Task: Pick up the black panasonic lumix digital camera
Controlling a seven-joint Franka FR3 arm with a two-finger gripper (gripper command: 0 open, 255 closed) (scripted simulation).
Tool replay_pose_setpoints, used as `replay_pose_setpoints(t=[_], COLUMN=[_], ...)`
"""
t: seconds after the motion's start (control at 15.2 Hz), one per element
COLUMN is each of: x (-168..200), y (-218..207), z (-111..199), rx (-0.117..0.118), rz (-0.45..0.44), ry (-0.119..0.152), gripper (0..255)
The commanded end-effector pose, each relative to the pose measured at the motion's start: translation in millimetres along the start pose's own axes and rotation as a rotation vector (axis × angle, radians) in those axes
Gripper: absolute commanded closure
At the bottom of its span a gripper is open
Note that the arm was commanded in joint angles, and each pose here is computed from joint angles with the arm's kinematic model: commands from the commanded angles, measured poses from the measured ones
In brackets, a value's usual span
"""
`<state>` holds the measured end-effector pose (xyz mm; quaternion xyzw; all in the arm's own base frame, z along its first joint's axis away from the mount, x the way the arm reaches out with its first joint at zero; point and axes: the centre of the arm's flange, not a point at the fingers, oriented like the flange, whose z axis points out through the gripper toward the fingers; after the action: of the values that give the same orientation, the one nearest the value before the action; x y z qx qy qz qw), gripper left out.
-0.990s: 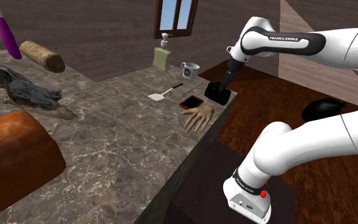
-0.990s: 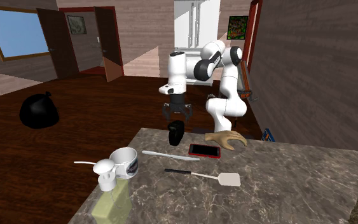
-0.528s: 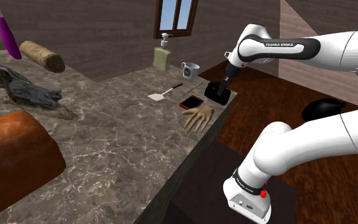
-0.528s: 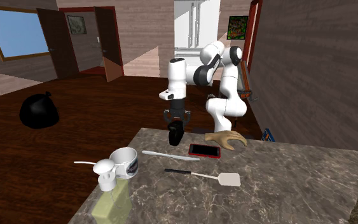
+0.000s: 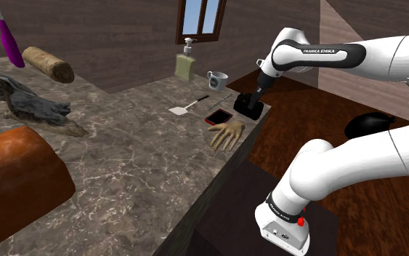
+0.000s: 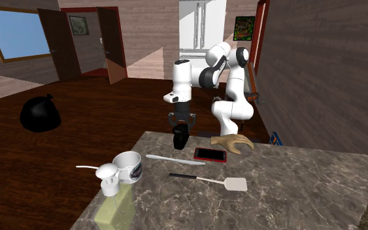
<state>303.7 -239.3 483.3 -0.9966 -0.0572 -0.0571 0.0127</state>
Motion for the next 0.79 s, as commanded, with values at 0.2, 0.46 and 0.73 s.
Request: replay_pose_setpoints(t=[0.2,0.46,0.73], x=[1.3,3.8,6.2], y=[-0.6,-1.0,-1.4], z=[-15.2,-36.2,-57.1], rx=[0.000,0.000,0.000], rz=[-0.001,-0.001,-0.001], ry=[-0.001,-0.001,-0.001], gripper=[255,255,255])
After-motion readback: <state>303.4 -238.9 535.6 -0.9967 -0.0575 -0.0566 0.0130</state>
